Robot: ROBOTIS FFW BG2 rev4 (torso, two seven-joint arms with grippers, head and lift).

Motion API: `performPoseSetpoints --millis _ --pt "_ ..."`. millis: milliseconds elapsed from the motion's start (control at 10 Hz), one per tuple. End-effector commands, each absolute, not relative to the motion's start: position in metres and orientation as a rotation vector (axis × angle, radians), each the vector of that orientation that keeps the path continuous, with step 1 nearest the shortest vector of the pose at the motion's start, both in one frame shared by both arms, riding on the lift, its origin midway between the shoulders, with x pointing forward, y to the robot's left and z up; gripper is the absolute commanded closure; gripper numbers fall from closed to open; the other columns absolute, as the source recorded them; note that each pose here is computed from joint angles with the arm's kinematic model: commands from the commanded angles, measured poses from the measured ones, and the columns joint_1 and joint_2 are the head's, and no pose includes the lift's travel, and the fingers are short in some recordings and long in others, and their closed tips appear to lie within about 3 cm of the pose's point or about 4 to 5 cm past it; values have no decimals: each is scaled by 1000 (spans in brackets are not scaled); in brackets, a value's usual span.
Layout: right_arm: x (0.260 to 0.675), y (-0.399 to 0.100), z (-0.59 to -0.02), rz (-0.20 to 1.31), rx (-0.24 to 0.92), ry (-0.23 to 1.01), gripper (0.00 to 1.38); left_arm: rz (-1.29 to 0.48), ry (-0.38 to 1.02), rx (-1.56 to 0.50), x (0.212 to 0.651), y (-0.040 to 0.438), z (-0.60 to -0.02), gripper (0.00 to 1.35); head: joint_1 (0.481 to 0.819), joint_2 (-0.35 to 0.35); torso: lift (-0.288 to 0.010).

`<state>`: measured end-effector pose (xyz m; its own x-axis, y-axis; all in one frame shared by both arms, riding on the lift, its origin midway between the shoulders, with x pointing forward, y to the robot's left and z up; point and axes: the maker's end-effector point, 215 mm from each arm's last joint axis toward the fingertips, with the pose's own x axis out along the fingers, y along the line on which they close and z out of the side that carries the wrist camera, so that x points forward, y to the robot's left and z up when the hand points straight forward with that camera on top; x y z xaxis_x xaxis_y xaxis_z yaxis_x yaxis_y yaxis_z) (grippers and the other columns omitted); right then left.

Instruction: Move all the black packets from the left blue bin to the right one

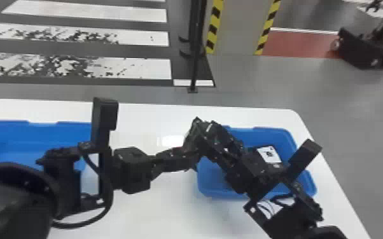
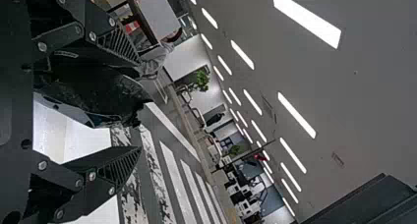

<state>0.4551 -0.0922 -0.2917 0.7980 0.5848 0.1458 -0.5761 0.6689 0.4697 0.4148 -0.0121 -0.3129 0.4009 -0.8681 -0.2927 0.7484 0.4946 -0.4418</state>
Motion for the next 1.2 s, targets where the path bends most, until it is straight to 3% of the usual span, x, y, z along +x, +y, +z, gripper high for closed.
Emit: performPoseSetpoints --millis 0,300,400,600,700,900,1100 --pt "456 -95 -287 648 522 -7 1271 -1033 526 -257 416 -11 -313 1205 695 -134 -150" --pt "450 -83 -285 674 567 -2 1280 -1003 520 -257 423 -3 -312 1204 695 -129 -150" --pt "449 -81 -284 680 573 -2 1280 -990 519 -271 424 -1 -313 1030 695 -120 -150" --pt "459 -98 -282 650 566 -15 1280 -963 512 -305 422 10 -320 122 695 -105 -150" --pt "470 -121 -286 610 547 -20 1280 -937 499 -328 419 22 -322 90 695 -106 -150" --pt "492 -167 -301 526 513 -15 1280 -869 517 -342 406 48 -341 174 695 -128 -150" --pt "511 -193 -324 481 489 26 1279 -752 485 -324 403 93 -345 174 695 -144 -150"
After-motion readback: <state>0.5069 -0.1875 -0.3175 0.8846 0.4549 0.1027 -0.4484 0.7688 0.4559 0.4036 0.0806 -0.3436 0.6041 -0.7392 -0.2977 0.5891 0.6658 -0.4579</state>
